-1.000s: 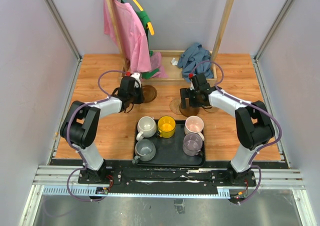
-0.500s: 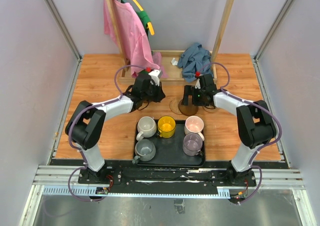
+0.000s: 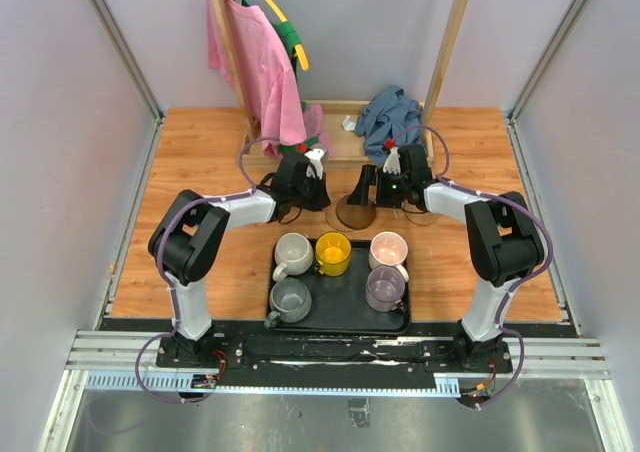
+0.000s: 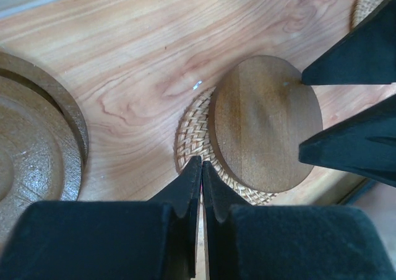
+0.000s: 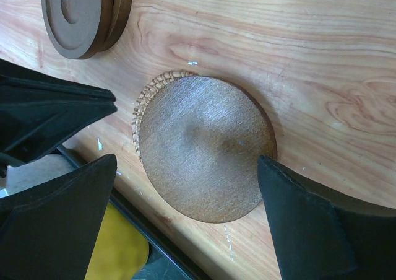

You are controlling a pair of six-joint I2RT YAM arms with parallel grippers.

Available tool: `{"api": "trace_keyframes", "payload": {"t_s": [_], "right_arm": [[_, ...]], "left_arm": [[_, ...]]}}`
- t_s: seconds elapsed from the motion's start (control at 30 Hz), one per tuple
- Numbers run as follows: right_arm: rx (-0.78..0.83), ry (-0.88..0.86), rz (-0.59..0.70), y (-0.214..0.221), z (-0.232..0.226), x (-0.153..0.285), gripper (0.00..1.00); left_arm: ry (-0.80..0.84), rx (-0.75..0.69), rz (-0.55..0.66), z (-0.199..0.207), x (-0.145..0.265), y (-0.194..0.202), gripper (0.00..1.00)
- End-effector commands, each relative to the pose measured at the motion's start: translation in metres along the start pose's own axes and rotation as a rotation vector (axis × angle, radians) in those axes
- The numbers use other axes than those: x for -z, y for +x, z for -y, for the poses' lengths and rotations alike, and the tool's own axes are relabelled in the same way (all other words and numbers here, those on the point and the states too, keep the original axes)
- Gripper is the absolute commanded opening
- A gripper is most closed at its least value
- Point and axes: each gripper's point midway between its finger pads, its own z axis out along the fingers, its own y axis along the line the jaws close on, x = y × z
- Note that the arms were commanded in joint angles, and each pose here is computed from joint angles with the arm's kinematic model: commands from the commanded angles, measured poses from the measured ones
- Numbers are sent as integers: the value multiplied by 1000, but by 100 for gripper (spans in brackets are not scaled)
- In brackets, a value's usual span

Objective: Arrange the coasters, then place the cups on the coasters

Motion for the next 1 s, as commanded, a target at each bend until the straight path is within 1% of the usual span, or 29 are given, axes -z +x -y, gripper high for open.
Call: {"api": "trace_keyframes", "payload": {"t_s": [0.0, 0.2, 0.37, 0.47, 0.53, 0.6, 0.77, 0.97], "right_arm": [[-42, 28, -83, 23, 7, 1, 99], [-53, 126, -79, 30, 23, 13, 99], [-74, 186, -76, 39, 37, 19, 99], [-90, 191, -91, 45, 42, 19, 98], [-97, 172, -96, 46, 40, 16, 98], [-106, 131, -106, 49, 35, 12, 99], [-128, 44, -128, 48, 22, 4, 99], [-144, -64, -126, 42, 3, 0, 99]], "left_arm": [[22, 10, -30, 3, -9, 6, 7], [61, 16, -30, 11, -10, 6, 7], [95, 4, 21, 24, 1, -8, 7], [113, 0, 53, 31, 7, -17, 12], [128, 2, 59, 34, 8, -18, 19], [132, 7, 45, 35, 2, -14, 22], [95, 40, -34, 24, -17, 10, 22], [8, 95, -129, 7, -26, 36, 20]]}}
